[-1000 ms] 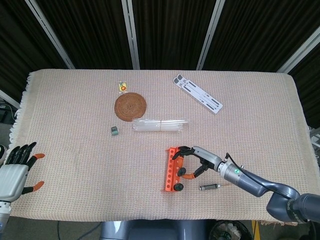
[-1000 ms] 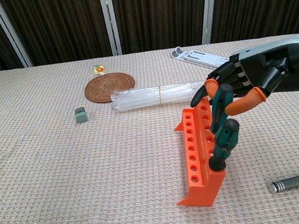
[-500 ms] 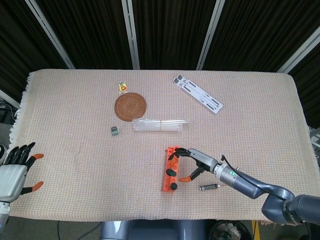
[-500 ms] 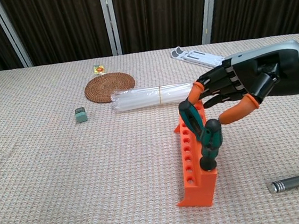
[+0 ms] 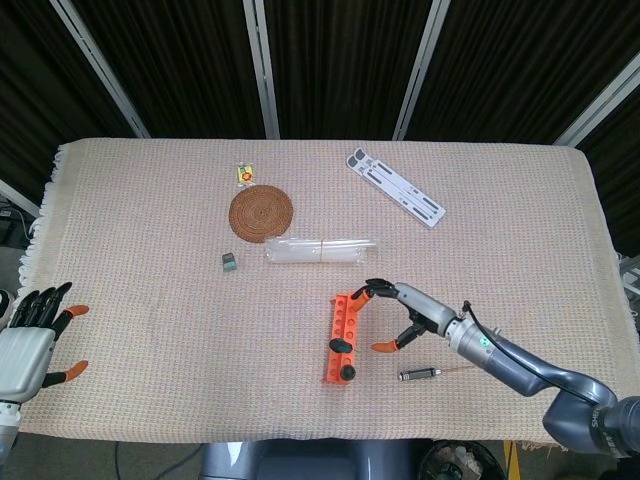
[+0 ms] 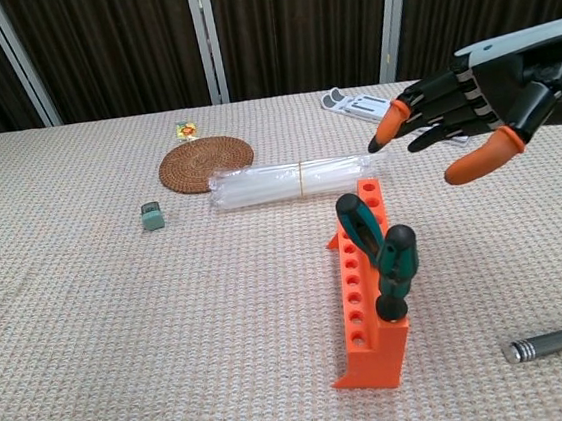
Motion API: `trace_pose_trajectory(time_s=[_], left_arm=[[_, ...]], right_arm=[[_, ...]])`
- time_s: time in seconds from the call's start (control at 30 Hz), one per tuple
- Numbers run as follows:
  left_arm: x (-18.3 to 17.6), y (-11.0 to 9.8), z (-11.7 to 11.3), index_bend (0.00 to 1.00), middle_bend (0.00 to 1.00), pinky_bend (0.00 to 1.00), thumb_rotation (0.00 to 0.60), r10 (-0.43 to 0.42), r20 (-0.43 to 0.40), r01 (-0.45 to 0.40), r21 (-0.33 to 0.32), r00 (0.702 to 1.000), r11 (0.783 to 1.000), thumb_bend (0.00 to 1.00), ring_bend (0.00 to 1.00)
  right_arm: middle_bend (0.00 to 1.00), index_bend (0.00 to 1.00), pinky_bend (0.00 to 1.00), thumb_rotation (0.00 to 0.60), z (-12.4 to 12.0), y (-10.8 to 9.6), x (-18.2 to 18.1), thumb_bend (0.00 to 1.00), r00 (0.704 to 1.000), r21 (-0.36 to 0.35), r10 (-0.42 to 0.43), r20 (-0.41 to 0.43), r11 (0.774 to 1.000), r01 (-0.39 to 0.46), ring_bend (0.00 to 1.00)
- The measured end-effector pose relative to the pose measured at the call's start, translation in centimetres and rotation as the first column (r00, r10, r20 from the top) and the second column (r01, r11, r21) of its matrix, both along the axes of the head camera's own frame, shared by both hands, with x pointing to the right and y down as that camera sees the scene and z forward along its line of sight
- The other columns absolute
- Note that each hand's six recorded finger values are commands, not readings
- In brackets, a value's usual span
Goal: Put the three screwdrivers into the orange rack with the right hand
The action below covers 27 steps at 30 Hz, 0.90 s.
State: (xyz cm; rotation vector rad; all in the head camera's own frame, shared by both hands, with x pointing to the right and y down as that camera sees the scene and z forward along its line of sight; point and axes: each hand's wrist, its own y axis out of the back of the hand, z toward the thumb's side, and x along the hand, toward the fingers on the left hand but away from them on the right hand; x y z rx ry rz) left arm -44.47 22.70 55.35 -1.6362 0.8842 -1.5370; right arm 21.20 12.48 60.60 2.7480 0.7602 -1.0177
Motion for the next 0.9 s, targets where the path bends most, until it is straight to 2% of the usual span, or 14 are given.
trace_pose_trajectory(time_s=[0.2,0.47,0.67,0.8,0.9], left_arm=[[0.1,0.0,-0.2,0.26,0.0,0.0,0.6,0.004,0.003,-0.004,0.004,1.0,1.0,0.14,0.0],[0.6,-0.1,-0.7,0.26,0.0,0.0,0.6,0.014,0.009,-0.014,0.011,1.0,1.0,0.14,0.0],[1.0,-0.2,-0.9,0.26,0.0,0.0,0.6,0.026,0.009,-0.026,0.014,1.0,1.0,0.14,0.0],[1.2,-0.2,-1.1,0.26,0.0,0.0,0.6,0.032,0.009,-0.032,0.014,0.999,0.999,0.14,0.0],[1.2,-0.1,-1.1,0.26,0.0,0.0,0.6,0.031,0.01,-0.031,0.014,0.999,0.999,0.14,0.0]], right_arm=[[0.18,0.4,0.0,0.6,-0.4,-0.6,2.3,0.13,0.987,0.132,-0.06,-0.148,0.988,0.079,0.0],[0.18,0.45,0.0,0.6,-0.8,-0.5,5.5,0.13,0.949,0.232,-0.089,-0.304,0.959,0.164,0.0],[0.18,0.46,0.0,0.6,-0.2,0.6,7.0,0.12,0.906,0.287,-0.122,-0.406,0.924,0.253,0.0],[0.18,0.46,0.0,0.6,0.8,1.9,7.3,0.09,0.871,0.314,-0.155,-0.467,0.892,0.327,0.0],[0.18,0.46,0.0,0.6,1.5,2.9,7.3,0.06,0.856,0.32,-0.17,-0.488,0.877,0.357,0.0]])
